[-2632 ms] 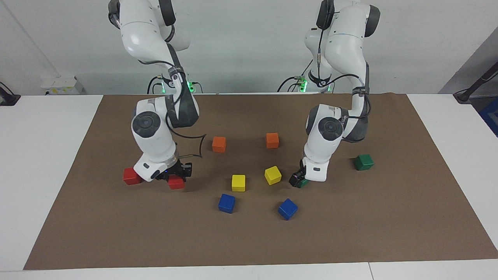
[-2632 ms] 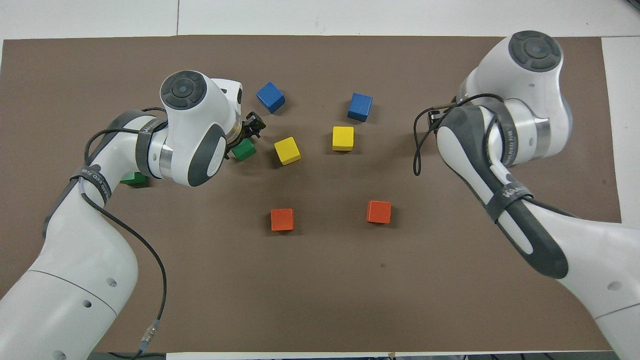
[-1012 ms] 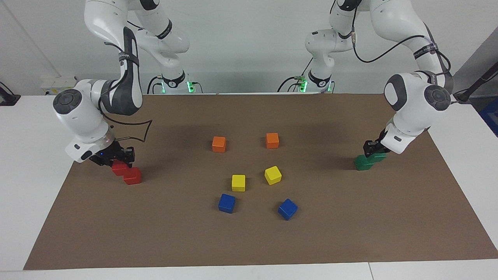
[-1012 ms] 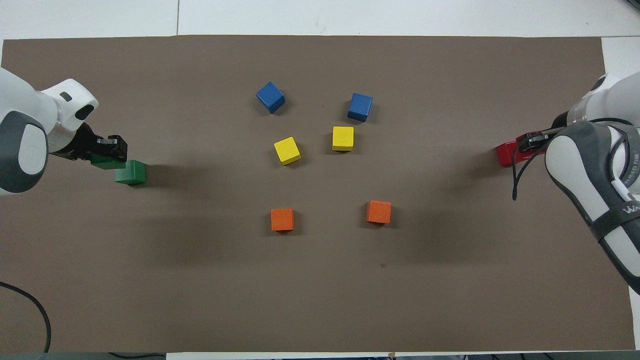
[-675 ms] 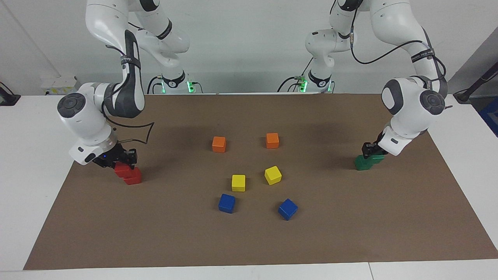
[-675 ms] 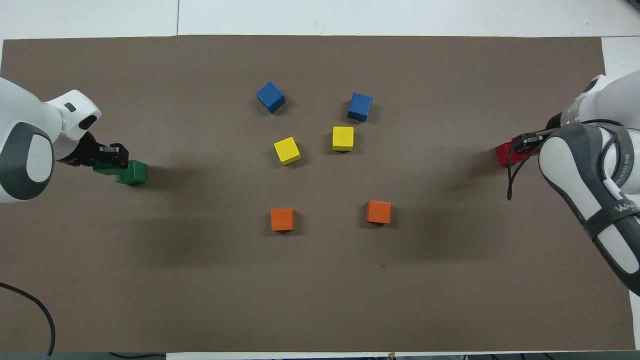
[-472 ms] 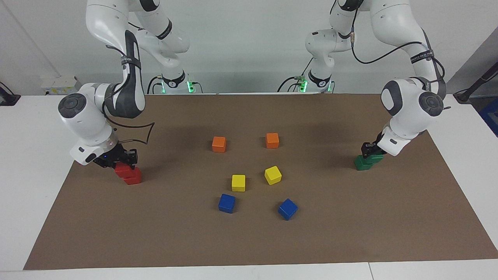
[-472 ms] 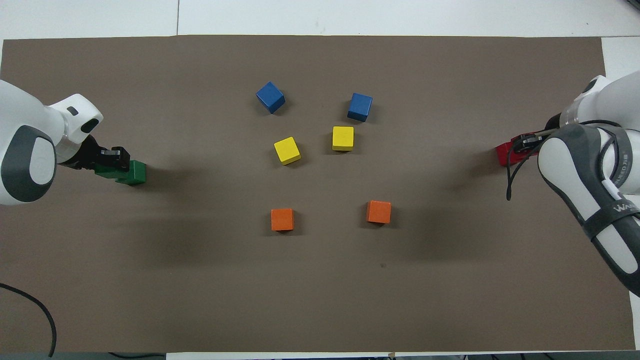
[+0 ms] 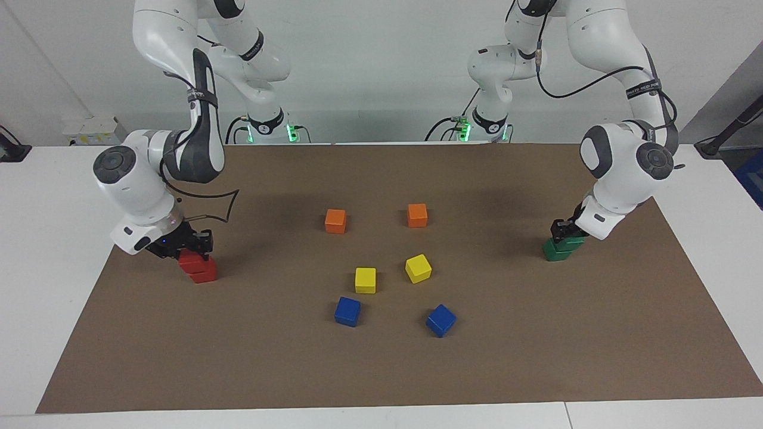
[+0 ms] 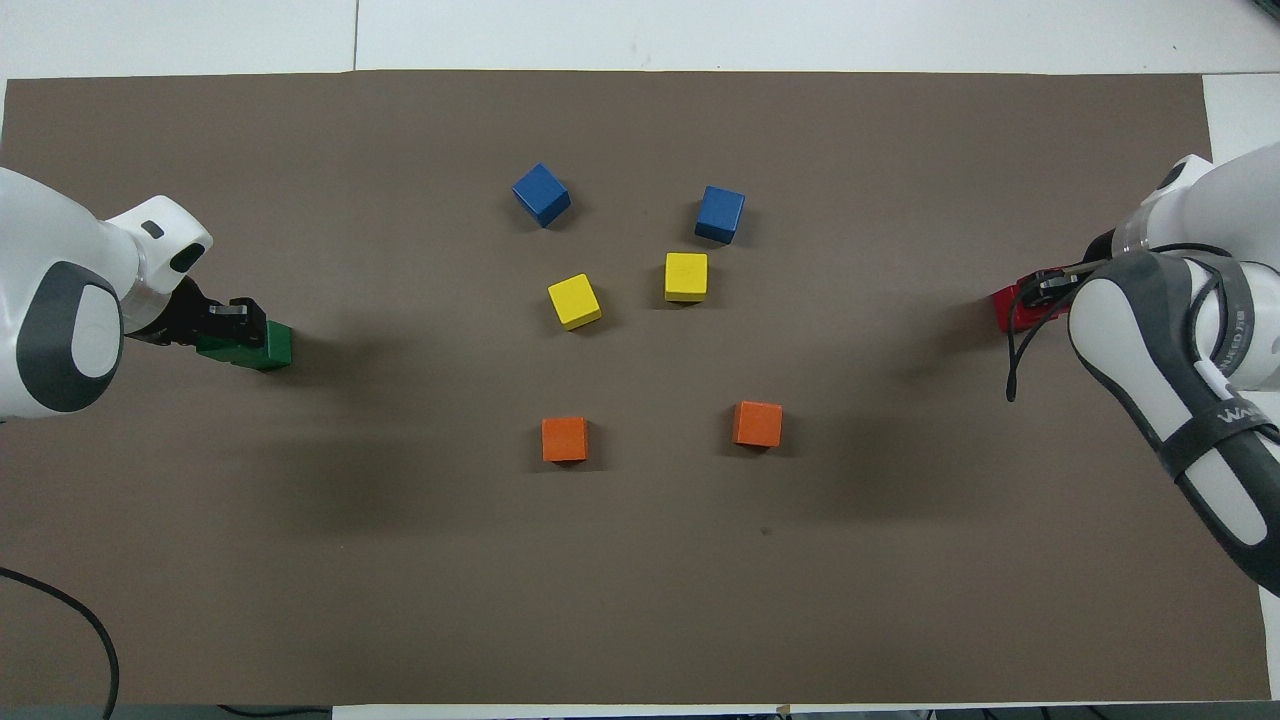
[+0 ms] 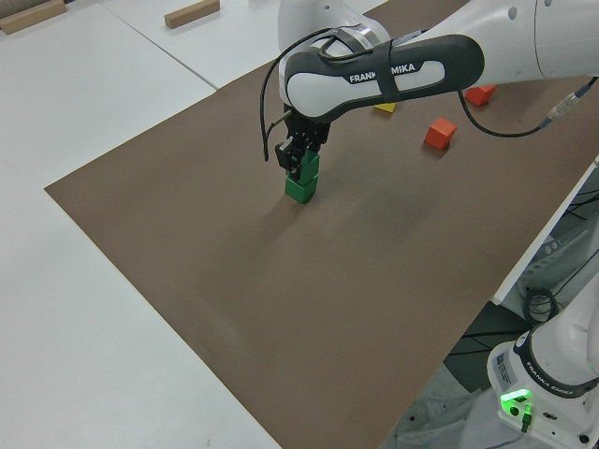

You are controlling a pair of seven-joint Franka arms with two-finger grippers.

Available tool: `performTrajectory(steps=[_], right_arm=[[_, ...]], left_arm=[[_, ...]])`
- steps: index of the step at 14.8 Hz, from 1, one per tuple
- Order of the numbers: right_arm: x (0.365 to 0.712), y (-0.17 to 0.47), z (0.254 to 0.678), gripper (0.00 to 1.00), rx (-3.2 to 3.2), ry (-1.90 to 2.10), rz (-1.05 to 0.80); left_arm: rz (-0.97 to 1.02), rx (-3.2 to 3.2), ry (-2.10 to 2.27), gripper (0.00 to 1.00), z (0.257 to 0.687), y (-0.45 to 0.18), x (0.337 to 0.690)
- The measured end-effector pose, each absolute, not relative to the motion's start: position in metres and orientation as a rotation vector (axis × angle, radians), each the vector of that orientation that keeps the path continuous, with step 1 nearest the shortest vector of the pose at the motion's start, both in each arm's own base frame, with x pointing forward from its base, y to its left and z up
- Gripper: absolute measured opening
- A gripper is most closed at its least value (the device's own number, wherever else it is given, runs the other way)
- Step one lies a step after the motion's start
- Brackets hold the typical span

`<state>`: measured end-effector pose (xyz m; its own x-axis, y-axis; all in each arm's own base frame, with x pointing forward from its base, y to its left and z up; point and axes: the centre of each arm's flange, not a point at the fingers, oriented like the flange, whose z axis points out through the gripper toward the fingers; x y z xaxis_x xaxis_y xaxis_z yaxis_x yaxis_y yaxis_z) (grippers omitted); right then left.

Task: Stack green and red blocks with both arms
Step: 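Lower the green cube onto the placed green cube and open the left gripper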

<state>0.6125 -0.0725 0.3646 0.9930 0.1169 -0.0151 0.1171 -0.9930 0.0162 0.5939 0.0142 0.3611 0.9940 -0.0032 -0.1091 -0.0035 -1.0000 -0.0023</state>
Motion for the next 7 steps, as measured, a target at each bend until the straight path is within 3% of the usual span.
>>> performTrajectory(steps=[7], right_arm=[[0.6127,-0.0714,0.3586,0.55,3.121,0.179,-0.035]], left_arm=[[0.169,-3.135,-0.010,0.55,0.3575,0.0139,0.5887]])
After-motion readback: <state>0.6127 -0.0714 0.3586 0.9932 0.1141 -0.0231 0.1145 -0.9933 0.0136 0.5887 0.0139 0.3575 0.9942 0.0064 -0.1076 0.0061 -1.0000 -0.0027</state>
